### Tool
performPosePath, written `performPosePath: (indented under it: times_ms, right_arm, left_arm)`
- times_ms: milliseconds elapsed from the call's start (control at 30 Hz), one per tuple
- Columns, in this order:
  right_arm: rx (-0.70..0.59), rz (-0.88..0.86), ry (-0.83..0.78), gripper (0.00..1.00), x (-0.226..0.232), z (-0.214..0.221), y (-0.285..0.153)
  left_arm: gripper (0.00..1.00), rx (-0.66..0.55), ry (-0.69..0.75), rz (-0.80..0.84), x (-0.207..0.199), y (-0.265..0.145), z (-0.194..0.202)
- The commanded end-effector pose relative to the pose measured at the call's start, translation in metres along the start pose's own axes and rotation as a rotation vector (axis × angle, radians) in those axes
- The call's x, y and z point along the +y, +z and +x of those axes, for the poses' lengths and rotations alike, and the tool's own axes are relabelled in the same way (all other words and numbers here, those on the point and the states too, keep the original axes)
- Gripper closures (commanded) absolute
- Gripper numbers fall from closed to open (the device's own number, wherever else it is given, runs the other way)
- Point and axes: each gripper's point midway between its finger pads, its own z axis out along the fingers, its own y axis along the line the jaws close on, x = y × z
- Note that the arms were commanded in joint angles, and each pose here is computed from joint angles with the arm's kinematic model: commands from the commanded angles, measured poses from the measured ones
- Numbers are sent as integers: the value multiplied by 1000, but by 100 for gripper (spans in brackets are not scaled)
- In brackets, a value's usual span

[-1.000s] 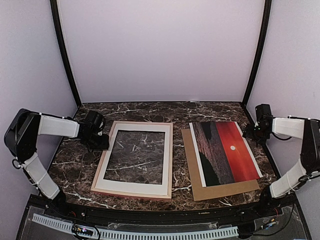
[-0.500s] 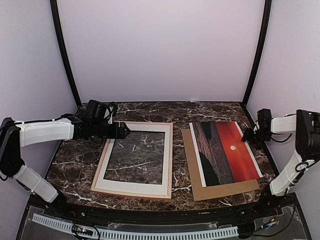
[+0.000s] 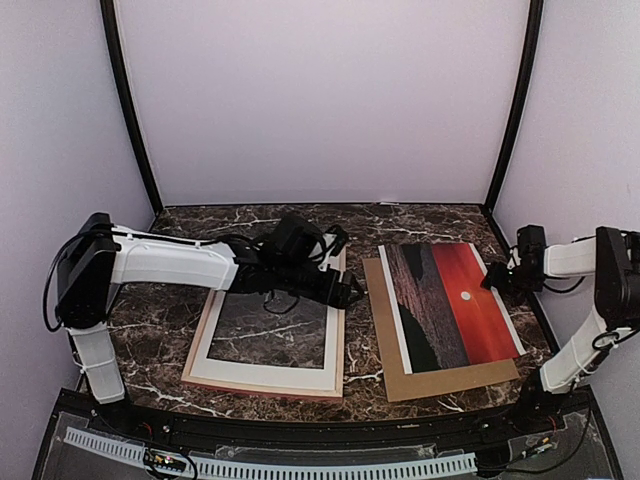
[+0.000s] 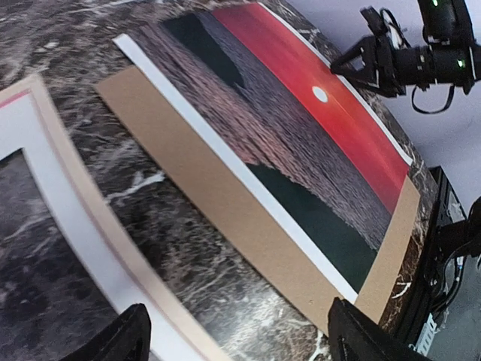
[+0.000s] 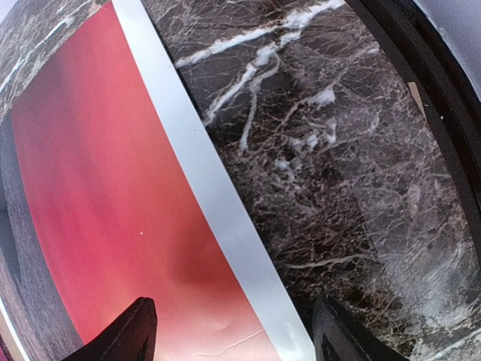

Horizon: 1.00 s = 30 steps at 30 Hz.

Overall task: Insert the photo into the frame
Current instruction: Pick up the photo from the backboard.

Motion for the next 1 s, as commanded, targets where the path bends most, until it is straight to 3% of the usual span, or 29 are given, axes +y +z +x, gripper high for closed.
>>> performPosePath:
  times_ms: [0,233,400,967]
  right_arm:
    - [35,-13,18,28,-3,16,4]
    - [36,-30,16,28,-2,21,0]
    - [49,-54,20,28,0,28,1]
    - [36,-151,3,42,15,32,-18]
  left_arm:
    - [16,6,54,106,-53,28,-6]
    - [16,110,103,186,-94,90,20]
    - [17,189,99,195,-94,123,44]
    - [20,263,92,153,-75,141,75]
